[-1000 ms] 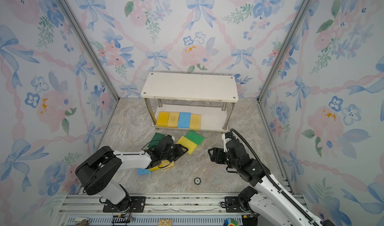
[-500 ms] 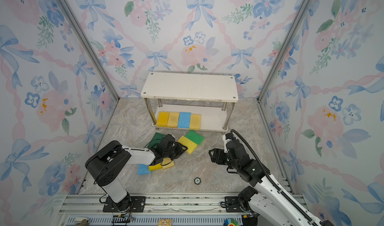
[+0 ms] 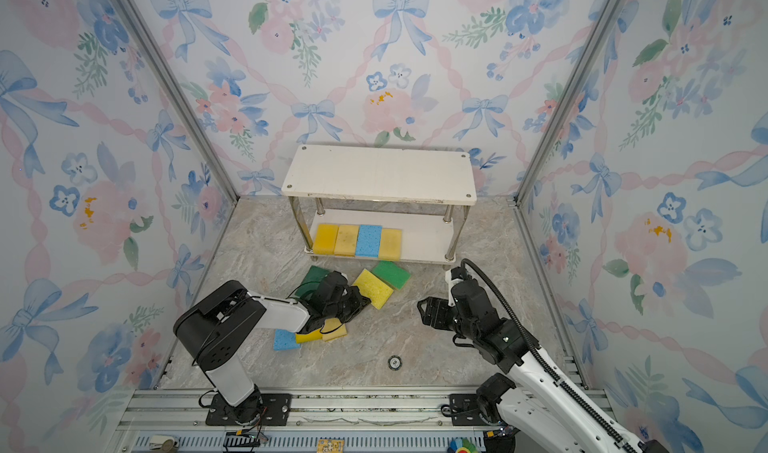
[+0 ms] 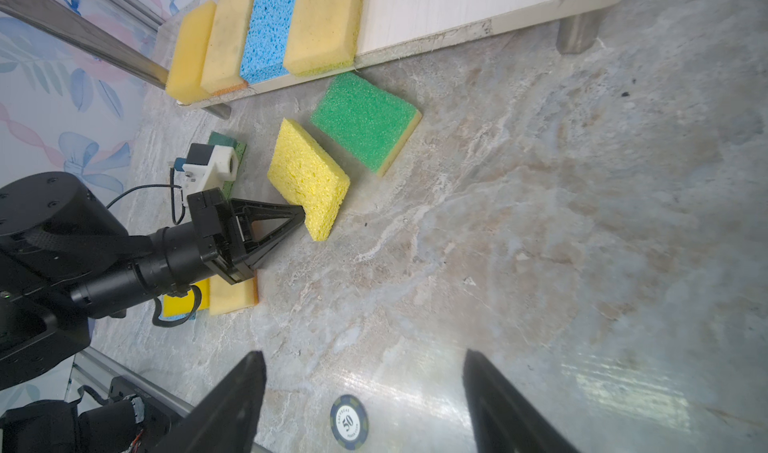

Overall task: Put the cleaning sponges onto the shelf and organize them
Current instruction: 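Grasp the yellow cellulose sponge with the left gripper and lift it, then hold the yellow sponge with the left gripper while the right gripper grasps it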

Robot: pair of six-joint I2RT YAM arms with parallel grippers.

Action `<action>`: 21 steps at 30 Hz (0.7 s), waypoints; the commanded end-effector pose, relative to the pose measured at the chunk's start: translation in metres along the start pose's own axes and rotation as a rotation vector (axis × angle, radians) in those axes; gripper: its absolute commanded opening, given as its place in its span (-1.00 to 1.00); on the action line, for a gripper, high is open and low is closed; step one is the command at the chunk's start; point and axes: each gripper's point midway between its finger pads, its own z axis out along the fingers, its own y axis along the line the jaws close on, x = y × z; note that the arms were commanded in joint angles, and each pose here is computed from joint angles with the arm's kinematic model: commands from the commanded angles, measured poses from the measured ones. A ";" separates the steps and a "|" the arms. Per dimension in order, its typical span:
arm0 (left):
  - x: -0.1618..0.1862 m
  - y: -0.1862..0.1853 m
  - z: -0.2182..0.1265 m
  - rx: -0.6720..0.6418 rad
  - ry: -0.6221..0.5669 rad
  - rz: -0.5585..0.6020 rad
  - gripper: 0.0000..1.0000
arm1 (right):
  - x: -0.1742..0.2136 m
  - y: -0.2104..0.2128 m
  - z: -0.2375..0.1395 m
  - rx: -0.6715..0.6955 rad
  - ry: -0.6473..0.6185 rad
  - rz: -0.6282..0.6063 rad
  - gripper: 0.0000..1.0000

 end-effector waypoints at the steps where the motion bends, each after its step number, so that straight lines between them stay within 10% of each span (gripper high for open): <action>1: 0.017 0.018 -0.018 -0.033 0.041 0.045 -1.00 | 0.004 -0.002 0.002 0.006 0.015 0.015 0.56; 11: 0.089 -0.027 -0.068 0.184 0.239 0.352 -1.00 | 0.030 0.033 0.032 -0.102 0.210 -0.024 0.58; 21: 0.079 -0.055 -0.107 0.260 0.156 0.449 -1.00 | 0.033 0.071 0.047 -0.213 0.239 -0.030 0.53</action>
